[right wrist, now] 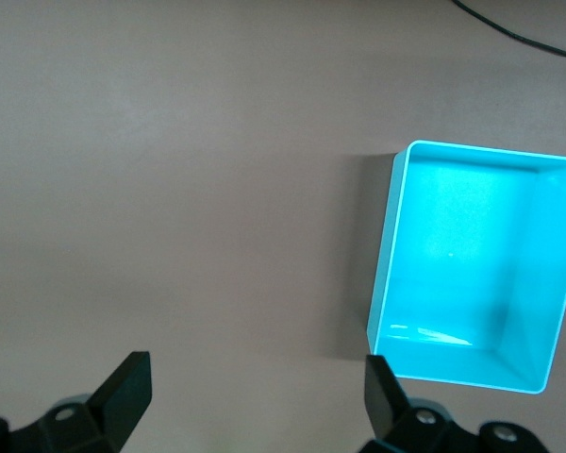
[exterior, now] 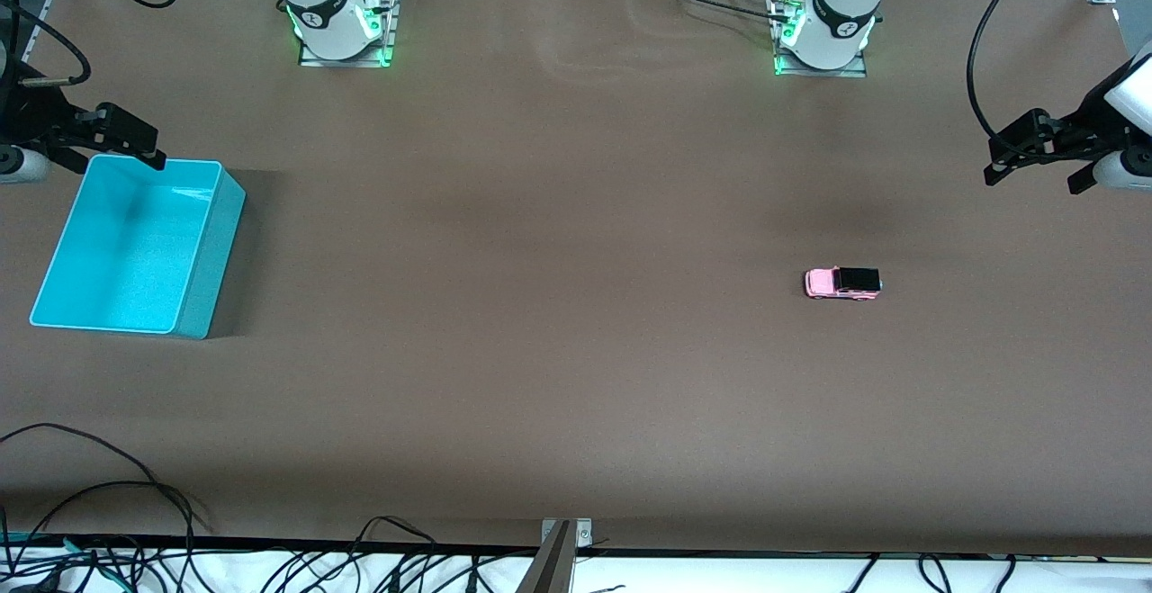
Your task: Wind and store pink jeep toy
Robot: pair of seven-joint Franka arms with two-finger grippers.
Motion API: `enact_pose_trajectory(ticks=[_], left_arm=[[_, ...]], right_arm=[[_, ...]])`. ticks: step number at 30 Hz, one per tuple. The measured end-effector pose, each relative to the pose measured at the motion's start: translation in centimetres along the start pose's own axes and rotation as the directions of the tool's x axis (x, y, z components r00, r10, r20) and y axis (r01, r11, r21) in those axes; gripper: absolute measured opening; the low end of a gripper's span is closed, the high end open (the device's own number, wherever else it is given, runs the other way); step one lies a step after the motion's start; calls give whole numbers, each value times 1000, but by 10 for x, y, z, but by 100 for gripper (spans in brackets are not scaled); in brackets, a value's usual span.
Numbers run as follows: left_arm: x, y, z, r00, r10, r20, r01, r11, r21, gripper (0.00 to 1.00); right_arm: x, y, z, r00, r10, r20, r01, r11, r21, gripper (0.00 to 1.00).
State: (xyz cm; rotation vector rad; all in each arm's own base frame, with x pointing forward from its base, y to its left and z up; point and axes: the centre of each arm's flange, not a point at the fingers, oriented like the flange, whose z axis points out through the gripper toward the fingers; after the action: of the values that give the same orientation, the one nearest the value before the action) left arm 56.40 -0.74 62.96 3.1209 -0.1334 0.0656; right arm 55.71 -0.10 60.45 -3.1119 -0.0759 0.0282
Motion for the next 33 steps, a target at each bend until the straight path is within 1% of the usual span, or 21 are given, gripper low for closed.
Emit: enact_pose_trajectory(ticks=[5,15,33], left_arm=[[0,0,0,1000,0,0,0,1000,0,100],[0,0,0,1000,-1,0,1,1000,0,100],[0,-1,0,1000,-1,0,1,1000,0,100]], right_arm=[[1,0,1,1000,1,2,-1,1000,0,100],[2,0,-4,1000,0,-12,0,1000,-1,100],[2,0,-5,1000,-1,-15,1,1000,-1,100]])
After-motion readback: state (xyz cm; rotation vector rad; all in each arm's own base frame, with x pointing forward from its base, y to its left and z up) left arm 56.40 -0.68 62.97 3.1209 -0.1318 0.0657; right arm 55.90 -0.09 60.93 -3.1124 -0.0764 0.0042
